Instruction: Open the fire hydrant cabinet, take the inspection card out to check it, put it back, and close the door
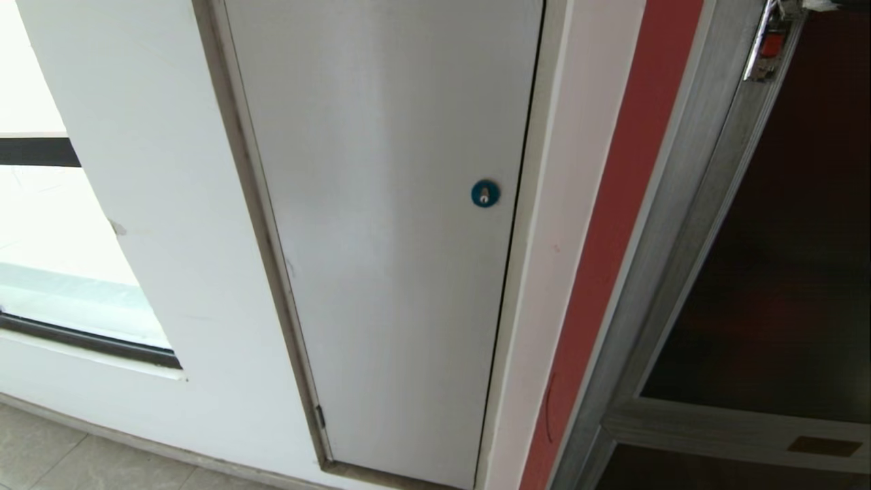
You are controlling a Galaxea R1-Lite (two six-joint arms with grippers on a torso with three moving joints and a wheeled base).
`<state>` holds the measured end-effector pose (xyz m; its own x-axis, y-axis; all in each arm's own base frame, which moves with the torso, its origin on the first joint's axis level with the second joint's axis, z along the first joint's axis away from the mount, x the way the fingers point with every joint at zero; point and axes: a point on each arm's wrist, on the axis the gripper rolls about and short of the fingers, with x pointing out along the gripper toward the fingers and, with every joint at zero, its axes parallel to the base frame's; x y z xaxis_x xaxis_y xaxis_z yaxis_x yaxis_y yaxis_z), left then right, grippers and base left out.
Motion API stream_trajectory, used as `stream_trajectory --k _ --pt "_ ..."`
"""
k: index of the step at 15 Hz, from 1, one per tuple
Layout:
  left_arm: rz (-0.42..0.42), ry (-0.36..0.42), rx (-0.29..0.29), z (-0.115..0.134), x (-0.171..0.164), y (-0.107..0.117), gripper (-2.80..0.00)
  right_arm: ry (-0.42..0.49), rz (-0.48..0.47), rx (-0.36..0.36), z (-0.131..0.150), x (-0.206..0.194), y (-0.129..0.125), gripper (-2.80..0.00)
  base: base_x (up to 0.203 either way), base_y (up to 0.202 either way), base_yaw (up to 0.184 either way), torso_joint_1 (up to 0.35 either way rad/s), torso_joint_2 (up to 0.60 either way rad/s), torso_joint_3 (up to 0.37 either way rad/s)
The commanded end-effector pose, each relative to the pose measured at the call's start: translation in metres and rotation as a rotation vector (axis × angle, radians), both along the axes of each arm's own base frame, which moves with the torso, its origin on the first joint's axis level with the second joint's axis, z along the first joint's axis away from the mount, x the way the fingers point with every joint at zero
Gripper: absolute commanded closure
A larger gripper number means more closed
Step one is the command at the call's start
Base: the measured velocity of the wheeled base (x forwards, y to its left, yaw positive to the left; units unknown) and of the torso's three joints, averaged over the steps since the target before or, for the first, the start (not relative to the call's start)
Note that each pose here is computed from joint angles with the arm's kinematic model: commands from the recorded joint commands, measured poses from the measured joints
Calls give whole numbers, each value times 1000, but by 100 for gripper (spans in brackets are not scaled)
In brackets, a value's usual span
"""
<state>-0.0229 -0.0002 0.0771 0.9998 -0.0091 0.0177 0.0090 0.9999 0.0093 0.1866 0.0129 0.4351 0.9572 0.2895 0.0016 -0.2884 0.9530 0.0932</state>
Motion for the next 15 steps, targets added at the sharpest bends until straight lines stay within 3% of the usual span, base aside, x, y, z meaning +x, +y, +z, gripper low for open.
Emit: stream_trajectory --k 1,15 --pt "0 7 0 -2 1 0 0 -16 12 0 3 -4 1 0 0 0 0 0 0 0" --pt "0 7 0 -2 1 0 0 58 21 0 -14 10 4 0 0 0 0 0 0 0"
